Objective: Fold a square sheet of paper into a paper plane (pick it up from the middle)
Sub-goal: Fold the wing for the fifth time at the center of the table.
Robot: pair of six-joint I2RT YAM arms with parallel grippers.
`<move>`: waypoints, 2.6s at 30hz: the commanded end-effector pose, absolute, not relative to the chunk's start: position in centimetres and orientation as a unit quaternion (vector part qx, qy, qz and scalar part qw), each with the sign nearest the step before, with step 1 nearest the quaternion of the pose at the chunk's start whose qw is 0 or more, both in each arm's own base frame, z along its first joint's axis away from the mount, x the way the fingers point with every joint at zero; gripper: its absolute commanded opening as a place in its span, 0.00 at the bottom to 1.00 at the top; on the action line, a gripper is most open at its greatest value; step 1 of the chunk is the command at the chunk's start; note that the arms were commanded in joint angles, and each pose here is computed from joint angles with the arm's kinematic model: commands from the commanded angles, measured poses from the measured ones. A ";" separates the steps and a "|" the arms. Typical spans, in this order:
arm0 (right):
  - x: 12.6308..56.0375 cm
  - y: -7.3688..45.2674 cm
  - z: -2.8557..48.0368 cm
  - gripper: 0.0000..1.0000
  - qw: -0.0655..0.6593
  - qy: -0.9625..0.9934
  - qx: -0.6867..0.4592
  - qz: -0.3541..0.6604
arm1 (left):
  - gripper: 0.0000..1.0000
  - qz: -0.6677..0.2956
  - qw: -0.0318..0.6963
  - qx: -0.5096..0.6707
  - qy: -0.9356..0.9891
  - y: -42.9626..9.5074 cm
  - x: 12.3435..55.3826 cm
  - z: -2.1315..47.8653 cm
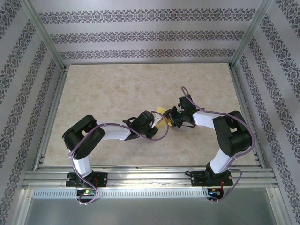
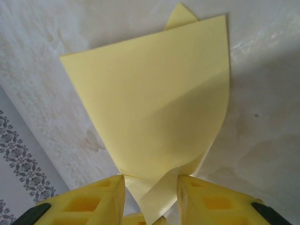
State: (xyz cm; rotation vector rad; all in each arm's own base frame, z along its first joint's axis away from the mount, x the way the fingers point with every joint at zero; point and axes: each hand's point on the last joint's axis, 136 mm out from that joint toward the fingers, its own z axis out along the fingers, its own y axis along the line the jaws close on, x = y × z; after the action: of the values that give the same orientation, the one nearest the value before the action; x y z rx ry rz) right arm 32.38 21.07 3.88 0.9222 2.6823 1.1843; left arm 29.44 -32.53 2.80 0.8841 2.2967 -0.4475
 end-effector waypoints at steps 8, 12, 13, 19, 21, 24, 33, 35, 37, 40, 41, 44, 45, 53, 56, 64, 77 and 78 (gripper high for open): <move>31.5 21.4 4.8 0.49 0.033 0.870 0.299 0.390 | 0.04 -0.165 0.369 0.349 0.845 -32.9 30.1 5.5; 31.6 21.4 5.9 0.51 0.037 0.865 0.302 0.400 | 0.04 -0.166 0.369 0.346 0.847 -32.8 30.0 5.5; 31.5 21.5 6.0 0.51 0.036 0.866 0.300 0.399 | 0.04 -0.163 0.369 0.344 0.848 -32.7 30.1 5.5; 30.6 20.2 5.8 0.53 0.047 0.874 0.305 0.375 | 0.04 -0.163 0.372 0.332 0.851 -32.6 30.3 5.6; 30.3 20.0 5.4 0.53 0.046 0.877 0.307 0.367 | 0.04 -0.168 0.371 0.336 0.849 -32.9 30.1 5.7; 30.9 20.5 5.1 0.50 0.037 0.874 0.305 0.377 | 0.04 -0.171 0.373 0.342 0.846 -33.0 30.0 5.5; 32.4 21.7 5.0 0.38 0.038 0.871 0.296 0.390 | 0.04 -0.152 0.374 0.373 0.835 -33.2 29.6 5.4; 32.4 21.8 5.1 0.35 0.037 0.873 0.291 0.389 | 0.04 -0.148 0.373 0.381 0.833 -33.2 29.5 5.2; 32.4 21.7 5.2 0.28 0.039 0.873 0.292 0.389 | 0.04 -0.139 0.371 0.389 0.832 -33.1 29.4 4.9; 32.2 21.5 5.1 0.19 0.036 0.872 0.294 0.390 | 0.06 -0.131 0.370 0.398 0.829 -33.0 29.4 4.8; 32.2 21.5 5.1 0.14 0.035 0.872 0.294 0.391 | 0.07 -0.129 0.371 0.401 0.828 -33.0 29.4 4.8; 32.2 21.4 5.1 0.08 0.034 0.867 0.299 0.398 | 0.10 -0.119 0.373 0.413 0.823 -33.0 29.3 4.6; 32.3 21.4 5.2 0.05 0.034 0.865 0.299 0.401 | 0.11 -0.118 0.371 0.419 0.820 -33.0 29.2 4.5; 32.3 21.5 5.7 0.04 0.037 0.862 0.297 0.409 | 0.26 -0.092 0.363 0.447 0.812 -33.4 29.2 4.0; 32.4 21.6 5.7 0.04 0.035 0.862 0.297 0.410 | 0.26 -0.079 0.368 0.452 0.808 -33.5 29.4 4.0; 32.3 21.8 5.7 0.04 0.033 0.860 0.297 0.414 | 0.24 -0.048 0.367 0.450 0.813 -33.1 30.0 3.5; 32.2 21.7 5.8 0.04 0.034 0.859 0.297 0.415 | 0.12 -0.039 0.374 0.439 0.816 -32.8 30.2 3.8; 32.2 21.7 5.7 0.04 0.033 0.859 0.297 0.415 | 0.11 -0.040 0.374 0.438 0.817 -32.8 30.2 3.8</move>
State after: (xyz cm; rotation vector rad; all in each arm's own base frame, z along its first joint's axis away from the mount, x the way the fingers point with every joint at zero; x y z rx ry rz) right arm 32.50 21.67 5.27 0.9099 2.6520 1.2509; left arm 30.33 -32.78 3.90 1.1100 2.0871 -0.1316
